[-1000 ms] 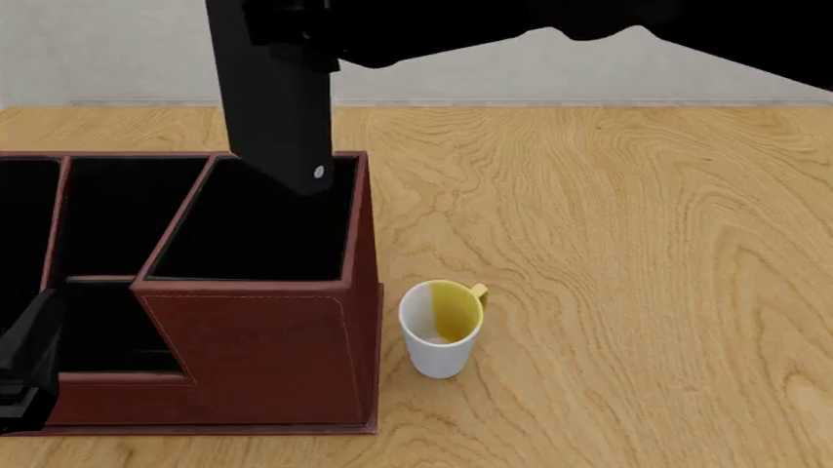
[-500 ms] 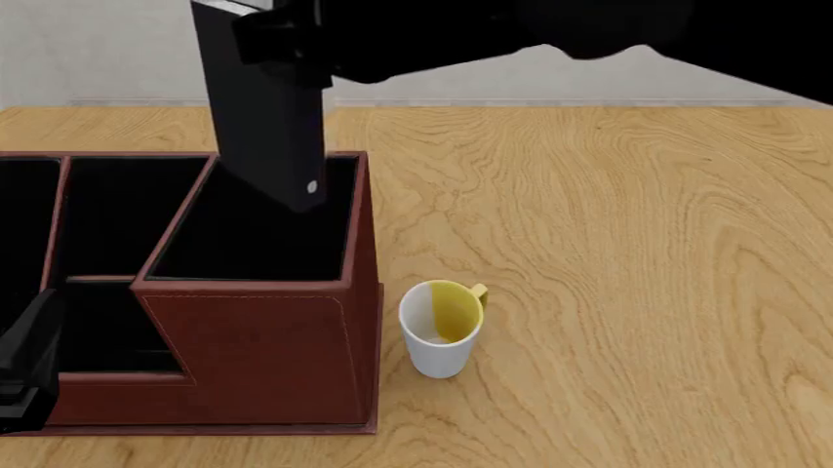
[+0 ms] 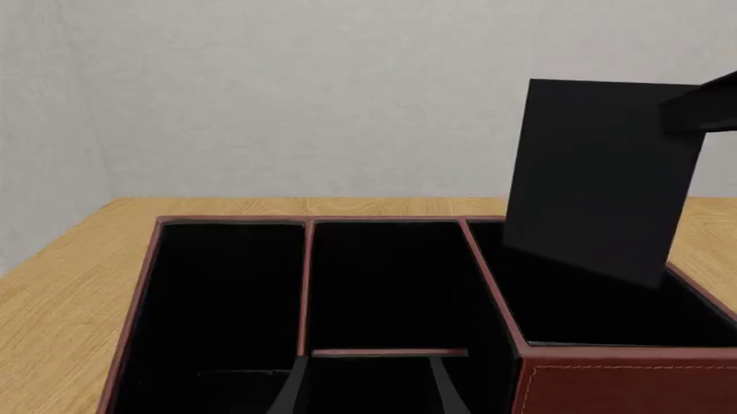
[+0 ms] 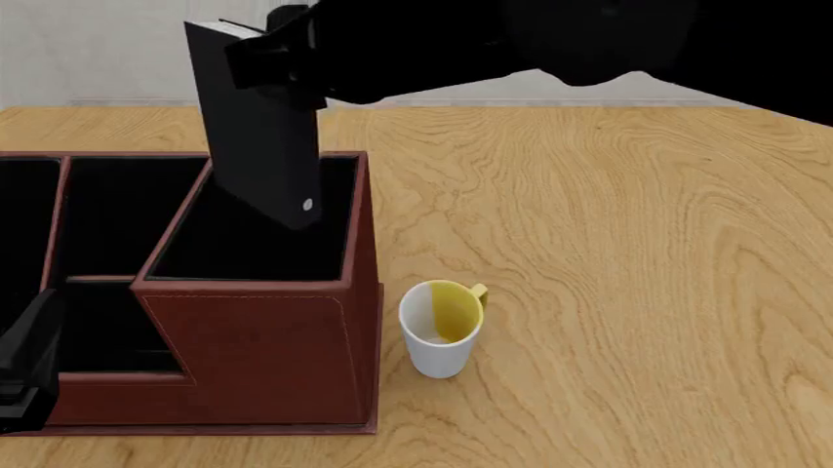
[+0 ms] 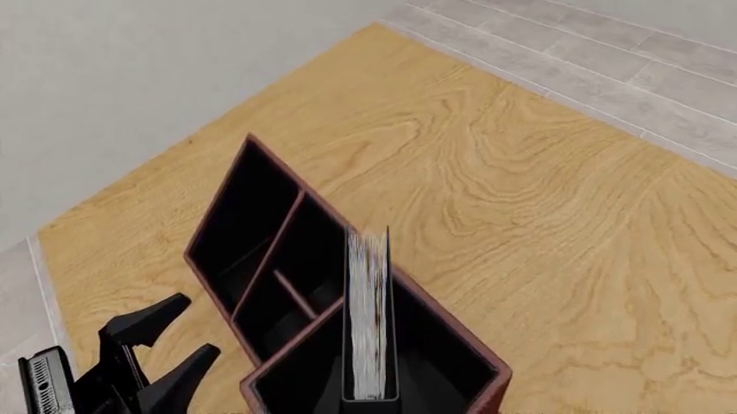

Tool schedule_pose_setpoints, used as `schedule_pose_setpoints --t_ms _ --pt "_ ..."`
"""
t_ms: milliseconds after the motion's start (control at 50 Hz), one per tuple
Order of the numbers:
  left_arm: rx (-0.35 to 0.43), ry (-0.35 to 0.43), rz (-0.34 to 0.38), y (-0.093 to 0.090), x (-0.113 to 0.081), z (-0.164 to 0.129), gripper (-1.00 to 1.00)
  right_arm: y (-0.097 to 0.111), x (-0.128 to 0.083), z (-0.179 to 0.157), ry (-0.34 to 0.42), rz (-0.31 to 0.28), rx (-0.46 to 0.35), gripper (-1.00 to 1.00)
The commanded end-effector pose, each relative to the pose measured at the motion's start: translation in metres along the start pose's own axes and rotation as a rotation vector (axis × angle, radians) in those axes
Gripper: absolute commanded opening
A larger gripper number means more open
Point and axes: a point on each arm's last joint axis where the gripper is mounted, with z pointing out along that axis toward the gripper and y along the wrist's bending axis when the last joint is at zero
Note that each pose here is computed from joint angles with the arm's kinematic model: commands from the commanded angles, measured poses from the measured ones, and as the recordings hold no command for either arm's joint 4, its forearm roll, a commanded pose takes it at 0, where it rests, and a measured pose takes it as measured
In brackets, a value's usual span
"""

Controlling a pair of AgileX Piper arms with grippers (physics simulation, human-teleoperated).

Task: Pick up the book and place it in the right compartment of the caddy.

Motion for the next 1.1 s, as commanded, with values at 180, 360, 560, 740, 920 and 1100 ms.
schedule_pose_setpoints --t_ms 180,360,560,740,920,1100 --pt "0.000 0.000 0.000 0.000 0.000 0.000 1.00 0.001 0.001 -0.004 -0.008 0.027 -0.008 -1.00" --pt "0.000 0.000 0.000 0.000 0.000 0.000 1.00 0.001 0.005 -0.003 0.002 0.028 -0.008 -1.00" --pt "0.000 0.000 0.000 0.000 0.000 0.000 1.00 0.001 0.012 0.001 0.016 0.027 -0.007 -1.00" --pt "0.000 0.000 0.000 0.000 0.000 0.000 1.00 0.000 0.016 0.002 0.019 0.036 -0.007 -1.00" --pt "0.000 0.000 0.000 0.000 0.000 0.000 1.00 0.001 0.021 0.004 0.023 0.041 -0.011 -1.00" --pt "0.000 0.000 0.000 0.000 0.000 0.000 1.00 0.003 0.023 0.005 0.027 0.032 -0.015 -1.00"
